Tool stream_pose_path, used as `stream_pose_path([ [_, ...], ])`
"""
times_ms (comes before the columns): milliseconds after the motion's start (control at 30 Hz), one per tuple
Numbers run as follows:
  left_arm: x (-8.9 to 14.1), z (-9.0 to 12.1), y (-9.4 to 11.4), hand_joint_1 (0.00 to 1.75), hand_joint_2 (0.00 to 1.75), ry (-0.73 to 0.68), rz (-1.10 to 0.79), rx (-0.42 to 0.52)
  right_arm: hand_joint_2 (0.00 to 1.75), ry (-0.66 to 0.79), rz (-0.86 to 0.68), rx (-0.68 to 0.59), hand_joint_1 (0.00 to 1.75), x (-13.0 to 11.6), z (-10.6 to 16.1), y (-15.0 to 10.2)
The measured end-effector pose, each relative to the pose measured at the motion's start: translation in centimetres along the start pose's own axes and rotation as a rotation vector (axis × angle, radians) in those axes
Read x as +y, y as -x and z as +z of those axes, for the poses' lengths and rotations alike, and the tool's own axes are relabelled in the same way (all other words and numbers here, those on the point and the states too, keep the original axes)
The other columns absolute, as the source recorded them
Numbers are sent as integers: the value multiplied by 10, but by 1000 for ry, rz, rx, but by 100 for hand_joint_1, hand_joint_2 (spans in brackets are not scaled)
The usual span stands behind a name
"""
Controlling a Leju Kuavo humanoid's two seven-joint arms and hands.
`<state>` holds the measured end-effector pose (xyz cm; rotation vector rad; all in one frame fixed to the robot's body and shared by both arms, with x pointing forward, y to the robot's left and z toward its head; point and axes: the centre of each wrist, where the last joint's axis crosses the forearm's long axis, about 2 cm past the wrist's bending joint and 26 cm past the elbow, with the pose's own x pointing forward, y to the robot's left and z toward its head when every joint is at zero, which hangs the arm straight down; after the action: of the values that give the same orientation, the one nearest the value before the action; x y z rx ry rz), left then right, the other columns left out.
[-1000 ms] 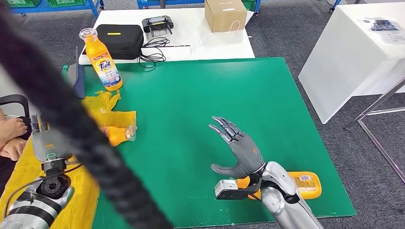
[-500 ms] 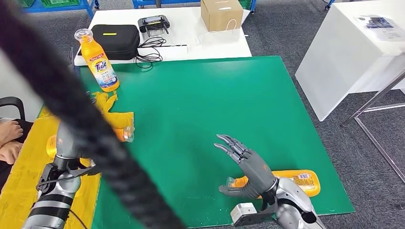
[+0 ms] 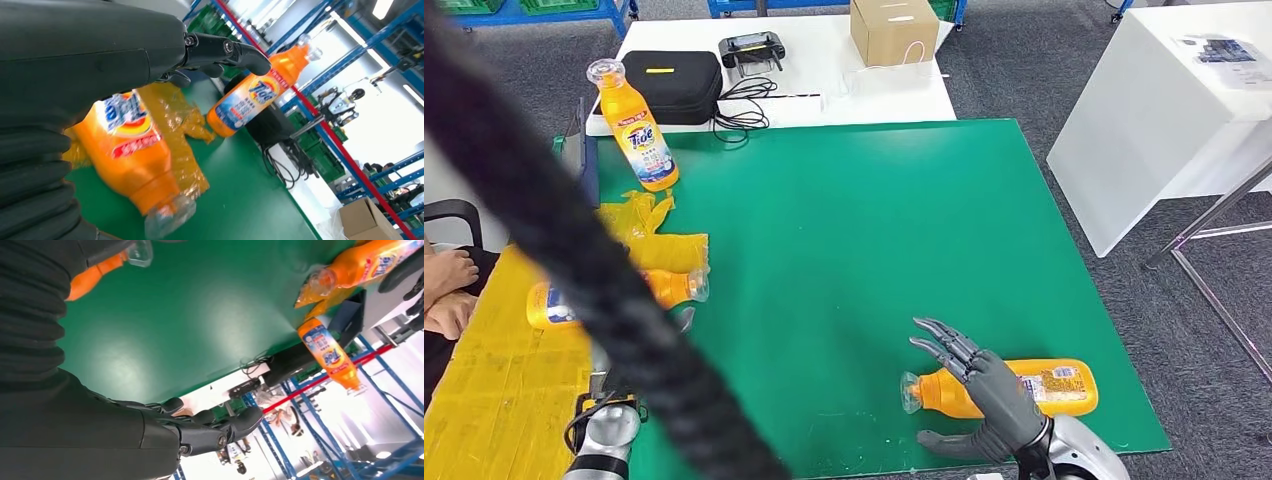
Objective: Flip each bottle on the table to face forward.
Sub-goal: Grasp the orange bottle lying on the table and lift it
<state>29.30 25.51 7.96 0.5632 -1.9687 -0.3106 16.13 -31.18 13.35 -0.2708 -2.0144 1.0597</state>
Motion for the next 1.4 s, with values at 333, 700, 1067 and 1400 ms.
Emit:
stream_pose_path([
  [333,-15,21,-4,0,175,-5,131,55,175,10,185,189,0,-24,35,10],
  [700,-28,23,-12,0,175,6,193,59,175,-65,489,417,0,-49,58,43],
  [1067,-39,21,-23,0,175,26,228,29,175,-219,456,537,0,-32,80,64],
  [1400,-40,18,-25,0,175,29,232,19,175,-280,442,550,0,-29,91,65],
])
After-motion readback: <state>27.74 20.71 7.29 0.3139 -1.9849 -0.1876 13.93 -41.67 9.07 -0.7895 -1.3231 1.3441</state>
